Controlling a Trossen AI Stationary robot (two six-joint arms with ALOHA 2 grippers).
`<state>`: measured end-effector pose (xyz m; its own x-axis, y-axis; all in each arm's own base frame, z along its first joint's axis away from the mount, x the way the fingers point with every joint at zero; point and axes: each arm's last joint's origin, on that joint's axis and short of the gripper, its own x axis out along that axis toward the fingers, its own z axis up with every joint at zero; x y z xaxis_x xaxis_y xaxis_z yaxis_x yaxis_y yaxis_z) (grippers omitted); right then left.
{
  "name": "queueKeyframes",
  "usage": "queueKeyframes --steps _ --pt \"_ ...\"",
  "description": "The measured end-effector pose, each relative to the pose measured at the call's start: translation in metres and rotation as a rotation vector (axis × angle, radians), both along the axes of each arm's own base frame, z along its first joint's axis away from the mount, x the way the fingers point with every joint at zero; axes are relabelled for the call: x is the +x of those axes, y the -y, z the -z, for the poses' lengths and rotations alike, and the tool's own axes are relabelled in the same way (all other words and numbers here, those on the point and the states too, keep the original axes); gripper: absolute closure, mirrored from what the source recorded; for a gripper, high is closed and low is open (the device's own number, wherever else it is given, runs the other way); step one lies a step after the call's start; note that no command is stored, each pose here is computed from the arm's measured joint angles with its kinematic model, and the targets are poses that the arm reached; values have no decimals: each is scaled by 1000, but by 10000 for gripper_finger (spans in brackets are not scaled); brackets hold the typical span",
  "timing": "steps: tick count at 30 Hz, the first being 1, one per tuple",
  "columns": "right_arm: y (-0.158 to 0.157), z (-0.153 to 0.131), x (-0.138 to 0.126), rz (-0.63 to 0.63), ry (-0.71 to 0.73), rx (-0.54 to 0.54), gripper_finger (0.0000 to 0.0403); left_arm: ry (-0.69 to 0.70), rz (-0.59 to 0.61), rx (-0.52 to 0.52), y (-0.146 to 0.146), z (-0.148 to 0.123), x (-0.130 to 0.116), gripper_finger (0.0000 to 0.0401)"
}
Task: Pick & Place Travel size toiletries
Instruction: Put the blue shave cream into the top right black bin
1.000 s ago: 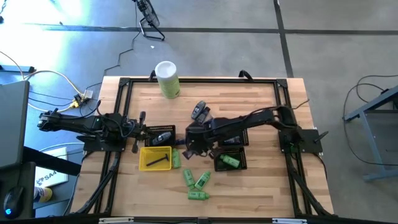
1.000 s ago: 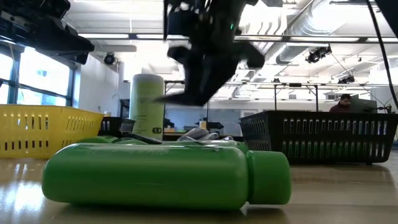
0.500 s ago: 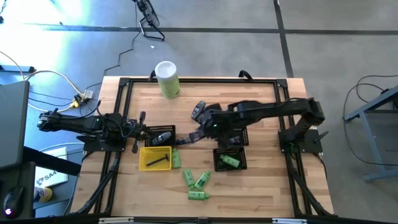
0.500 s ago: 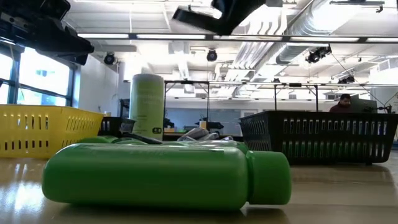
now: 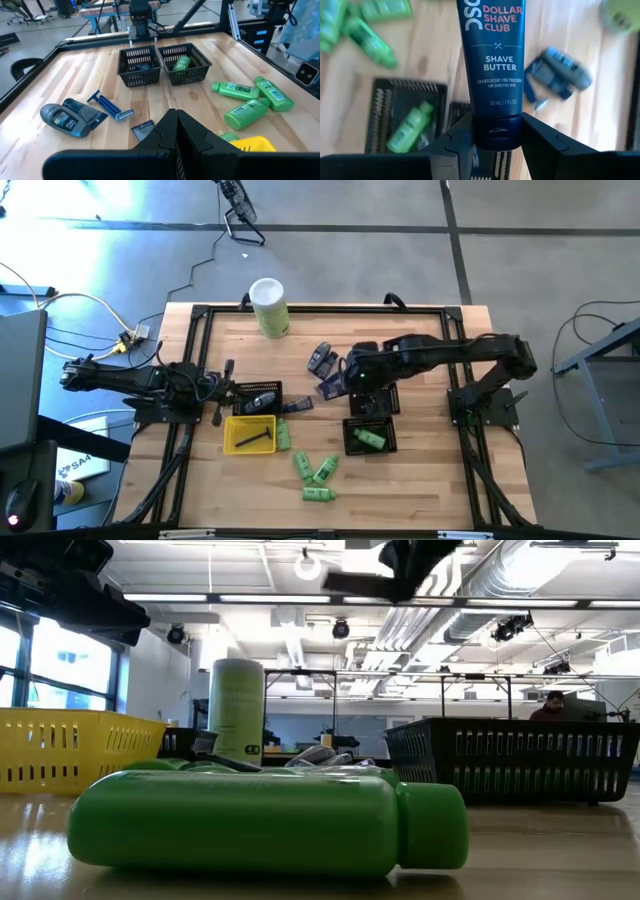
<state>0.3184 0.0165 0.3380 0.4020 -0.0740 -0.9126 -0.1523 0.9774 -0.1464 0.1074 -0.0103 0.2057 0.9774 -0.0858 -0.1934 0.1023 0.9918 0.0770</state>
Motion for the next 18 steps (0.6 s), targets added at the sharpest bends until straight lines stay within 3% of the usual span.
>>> queueKeyframes --steps 9,18 --pt "17 59 -13 95 -148 12 273 -3 -2 -8 0 0 0 401" --pt "35 90 -48 210 -171 53 271 -10 -2 -8 0 1 0 401"
